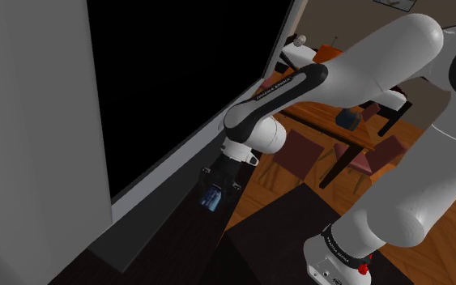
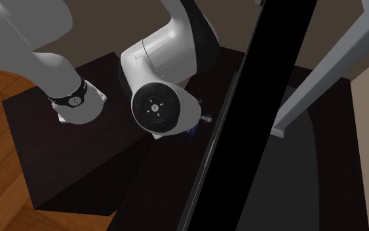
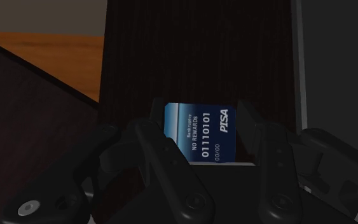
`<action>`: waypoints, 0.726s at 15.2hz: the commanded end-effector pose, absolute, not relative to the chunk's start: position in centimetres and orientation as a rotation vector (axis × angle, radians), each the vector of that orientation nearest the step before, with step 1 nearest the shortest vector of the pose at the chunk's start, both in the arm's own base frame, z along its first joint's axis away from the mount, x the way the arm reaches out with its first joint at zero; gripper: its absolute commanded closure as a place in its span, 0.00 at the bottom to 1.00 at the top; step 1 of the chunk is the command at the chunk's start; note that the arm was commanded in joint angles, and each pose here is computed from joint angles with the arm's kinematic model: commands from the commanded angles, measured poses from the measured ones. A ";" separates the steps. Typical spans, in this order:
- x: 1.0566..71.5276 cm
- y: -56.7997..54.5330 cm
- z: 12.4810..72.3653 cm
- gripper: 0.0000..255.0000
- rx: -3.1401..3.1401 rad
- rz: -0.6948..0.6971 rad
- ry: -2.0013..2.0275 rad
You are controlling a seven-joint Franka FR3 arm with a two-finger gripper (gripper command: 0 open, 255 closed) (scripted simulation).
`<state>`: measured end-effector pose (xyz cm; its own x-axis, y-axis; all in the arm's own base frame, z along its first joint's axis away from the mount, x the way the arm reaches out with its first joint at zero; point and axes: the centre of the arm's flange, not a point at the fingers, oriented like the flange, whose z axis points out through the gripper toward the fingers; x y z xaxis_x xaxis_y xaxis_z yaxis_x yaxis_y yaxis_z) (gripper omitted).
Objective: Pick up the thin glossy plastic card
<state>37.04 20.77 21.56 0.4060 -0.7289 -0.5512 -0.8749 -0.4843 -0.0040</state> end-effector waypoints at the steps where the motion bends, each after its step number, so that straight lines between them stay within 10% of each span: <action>1: 37.0 20.8 22.5 1.00 -2.374 0.710 1.398; 11: 37.0 20.8 27.8 1.00 -2.374 0.710 1.398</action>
